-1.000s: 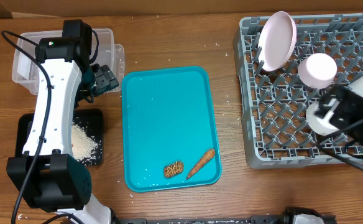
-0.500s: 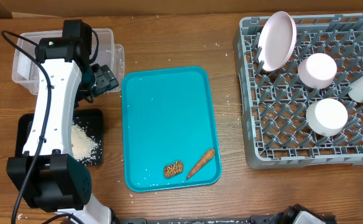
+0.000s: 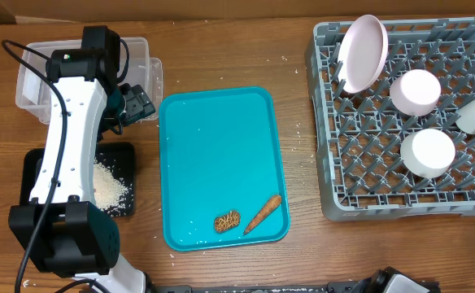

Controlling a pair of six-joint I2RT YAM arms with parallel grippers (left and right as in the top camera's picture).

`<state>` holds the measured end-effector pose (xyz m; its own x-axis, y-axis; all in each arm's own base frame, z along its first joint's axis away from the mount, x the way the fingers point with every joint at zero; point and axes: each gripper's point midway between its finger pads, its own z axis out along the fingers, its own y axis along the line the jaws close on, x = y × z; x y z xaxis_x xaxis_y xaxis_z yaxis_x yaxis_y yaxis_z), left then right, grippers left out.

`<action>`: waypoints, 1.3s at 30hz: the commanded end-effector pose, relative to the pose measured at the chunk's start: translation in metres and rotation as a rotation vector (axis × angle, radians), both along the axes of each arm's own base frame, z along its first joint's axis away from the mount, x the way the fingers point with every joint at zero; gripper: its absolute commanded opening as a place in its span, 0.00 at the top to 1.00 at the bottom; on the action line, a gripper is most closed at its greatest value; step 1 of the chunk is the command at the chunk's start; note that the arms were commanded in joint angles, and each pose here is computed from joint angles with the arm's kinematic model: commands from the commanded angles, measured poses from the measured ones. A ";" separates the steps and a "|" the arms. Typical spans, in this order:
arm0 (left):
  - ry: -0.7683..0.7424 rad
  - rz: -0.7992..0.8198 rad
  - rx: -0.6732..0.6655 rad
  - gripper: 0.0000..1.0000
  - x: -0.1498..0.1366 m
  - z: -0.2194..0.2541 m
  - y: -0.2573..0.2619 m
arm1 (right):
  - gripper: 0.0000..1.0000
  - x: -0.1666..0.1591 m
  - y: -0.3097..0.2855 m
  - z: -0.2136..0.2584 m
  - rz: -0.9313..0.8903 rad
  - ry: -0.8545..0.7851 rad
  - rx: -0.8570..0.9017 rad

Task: Sort waste into correct bins and load items into the dishwasher
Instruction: 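Reach the left gripper over the teal tray toward the carrot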

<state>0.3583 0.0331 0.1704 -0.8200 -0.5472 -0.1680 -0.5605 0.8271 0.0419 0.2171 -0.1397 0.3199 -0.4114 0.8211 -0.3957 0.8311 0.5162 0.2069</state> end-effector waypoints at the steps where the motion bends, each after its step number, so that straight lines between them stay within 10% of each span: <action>1: -0.001 0.014 0.011 0.00 -0.001 0.000 0.000 | 0.00 0.002 -0.001 0.006 -0.009 -0.024 -0.004; 13: -0.071 -0.163 -0.517 0.00 0.011 0.015 -0.105 | 0.00 0.002 -0.001 0.006 -0.009 -0.024 -0.004; 39: -0.002 -1.147 -0.116 0.00 -0.045 -0.015 -0.246 | 0.00 0.002 -0.001 0.006 -0.009 -0.023 -0.004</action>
